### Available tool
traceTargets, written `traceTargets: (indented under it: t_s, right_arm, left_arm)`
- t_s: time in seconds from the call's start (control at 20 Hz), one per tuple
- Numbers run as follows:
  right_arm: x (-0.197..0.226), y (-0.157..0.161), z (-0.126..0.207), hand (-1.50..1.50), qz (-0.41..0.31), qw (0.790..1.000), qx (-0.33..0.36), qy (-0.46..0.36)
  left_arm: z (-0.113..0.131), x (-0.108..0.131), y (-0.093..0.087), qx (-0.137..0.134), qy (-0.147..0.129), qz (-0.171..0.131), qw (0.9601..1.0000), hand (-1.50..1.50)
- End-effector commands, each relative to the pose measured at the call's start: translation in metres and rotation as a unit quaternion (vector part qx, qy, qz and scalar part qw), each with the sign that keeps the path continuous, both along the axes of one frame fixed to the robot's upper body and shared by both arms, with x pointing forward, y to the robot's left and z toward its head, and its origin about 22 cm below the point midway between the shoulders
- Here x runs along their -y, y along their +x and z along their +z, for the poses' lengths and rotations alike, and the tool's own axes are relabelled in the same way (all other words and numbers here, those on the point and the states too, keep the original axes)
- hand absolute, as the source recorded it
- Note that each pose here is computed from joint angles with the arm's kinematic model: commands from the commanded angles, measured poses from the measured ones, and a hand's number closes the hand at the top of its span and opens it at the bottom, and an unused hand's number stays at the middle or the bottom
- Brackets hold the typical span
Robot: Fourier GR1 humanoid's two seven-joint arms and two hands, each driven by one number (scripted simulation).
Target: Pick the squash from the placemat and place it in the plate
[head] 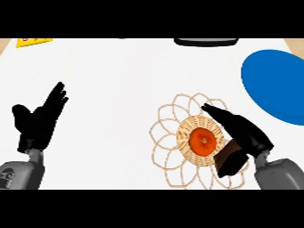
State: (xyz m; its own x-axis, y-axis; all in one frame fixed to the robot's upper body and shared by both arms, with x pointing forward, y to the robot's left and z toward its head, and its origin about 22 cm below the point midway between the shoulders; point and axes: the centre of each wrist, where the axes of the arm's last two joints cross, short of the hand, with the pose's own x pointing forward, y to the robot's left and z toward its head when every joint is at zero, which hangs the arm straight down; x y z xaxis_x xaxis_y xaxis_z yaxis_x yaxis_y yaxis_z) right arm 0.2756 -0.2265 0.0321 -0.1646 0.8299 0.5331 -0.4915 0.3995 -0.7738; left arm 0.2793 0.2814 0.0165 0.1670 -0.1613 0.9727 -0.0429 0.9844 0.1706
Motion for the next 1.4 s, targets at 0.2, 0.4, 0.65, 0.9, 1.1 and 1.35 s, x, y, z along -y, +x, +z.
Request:
traceTargets:
  t_s: [0.2,0.4,0.65,0.9,1.1,1.35]
  right_arm:
    - [-0.015,0.012,-0.014,-1.5,-0.006,1.0,-0.004,-0.021]
    - [-0.032,0.012,-0.027,-1.5,-0.001,0.999,0.004,-0.037]
    - [-0.046,0.02,-0.033,-1.5,0.017,0.997,-0.031,-0.068]
    - [-0.05,0.005,-0.025,1.5,0.096,0.994,-0.022,-0.057]
    - [-0.05,0.015,-0.037,1.5,0.086,0.995,-0.025,-0.039]
    - [-0.042,0.008,-0.043,1.5,0.102,0.994,0.002,-0.023]
  left_arm:
    - [-0.01,0.01,-0.01,0.004,0.004,0.0,1.0,0.0]
    - [0.0,-0.007,-0.005,0.002,0.0,-0.002,1.0,0.0]
    - [0.013,0.003,0.007,0.0,0.006,0.001,1.0,0.0]
    - [0.002,0.003,0.0,0.01,0.0,0.0,1.0,0.0]
    - [0.006,-0.008,-0.011,-0.004,0.003,-0.002,1.0,0.0]
    - [-0.002,0.012,-0.008,-0.007,0.0,0.002,1.0,0.0]
